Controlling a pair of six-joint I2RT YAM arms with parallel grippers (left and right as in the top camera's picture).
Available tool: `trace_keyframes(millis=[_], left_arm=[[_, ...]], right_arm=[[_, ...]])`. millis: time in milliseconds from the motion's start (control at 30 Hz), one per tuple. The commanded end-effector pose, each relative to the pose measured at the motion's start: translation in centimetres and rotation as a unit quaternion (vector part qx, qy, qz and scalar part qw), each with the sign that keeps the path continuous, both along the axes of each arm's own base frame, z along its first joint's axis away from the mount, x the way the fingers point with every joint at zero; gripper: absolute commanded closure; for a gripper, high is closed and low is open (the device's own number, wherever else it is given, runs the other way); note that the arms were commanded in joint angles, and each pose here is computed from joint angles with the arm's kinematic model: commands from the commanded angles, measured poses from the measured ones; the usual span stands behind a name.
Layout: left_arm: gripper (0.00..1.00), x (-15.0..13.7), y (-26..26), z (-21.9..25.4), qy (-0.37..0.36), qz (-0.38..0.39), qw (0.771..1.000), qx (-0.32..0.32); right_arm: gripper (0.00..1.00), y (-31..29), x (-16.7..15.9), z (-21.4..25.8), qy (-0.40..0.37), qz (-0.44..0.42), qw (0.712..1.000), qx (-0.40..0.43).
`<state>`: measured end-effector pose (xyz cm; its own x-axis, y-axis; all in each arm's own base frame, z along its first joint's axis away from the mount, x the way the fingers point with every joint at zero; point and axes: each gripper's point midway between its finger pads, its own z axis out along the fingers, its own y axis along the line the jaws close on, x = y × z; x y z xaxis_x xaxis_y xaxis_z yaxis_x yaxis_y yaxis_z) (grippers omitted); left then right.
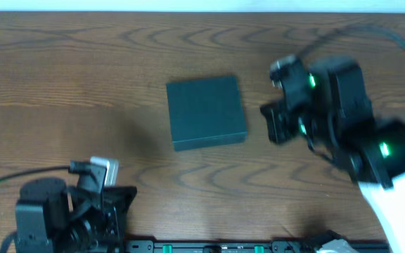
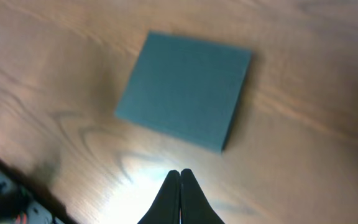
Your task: Pack container
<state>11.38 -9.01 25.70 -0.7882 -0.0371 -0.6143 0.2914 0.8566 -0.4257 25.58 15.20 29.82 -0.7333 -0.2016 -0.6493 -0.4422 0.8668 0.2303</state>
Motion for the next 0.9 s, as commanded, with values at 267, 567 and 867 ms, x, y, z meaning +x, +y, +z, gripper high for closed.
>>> trace_keyframes(millis=[267,567,867], left_arm=[[0.94,-2.1,-1.1,-4.9,0.056,-0.022,0.998,-0.034],[0.94,-0.9,-2.5,-8.3,0.088,-0.038,0.992,-0.078],[0.05,-0.9,-2.5,-8.4,0.094,-0.031,0.992,-0.079]], right_arm=[[0.98,-4.5,-10.0,-7.9,-0.015,-0.056,0.996,0.063],[0.45,-3.7,-12.5,-12.9,0.015,-0.047,0.992,0.12],[0.01,-3.9,-12.5,-15.0,0.043,-0.061,0.991,0.114]])
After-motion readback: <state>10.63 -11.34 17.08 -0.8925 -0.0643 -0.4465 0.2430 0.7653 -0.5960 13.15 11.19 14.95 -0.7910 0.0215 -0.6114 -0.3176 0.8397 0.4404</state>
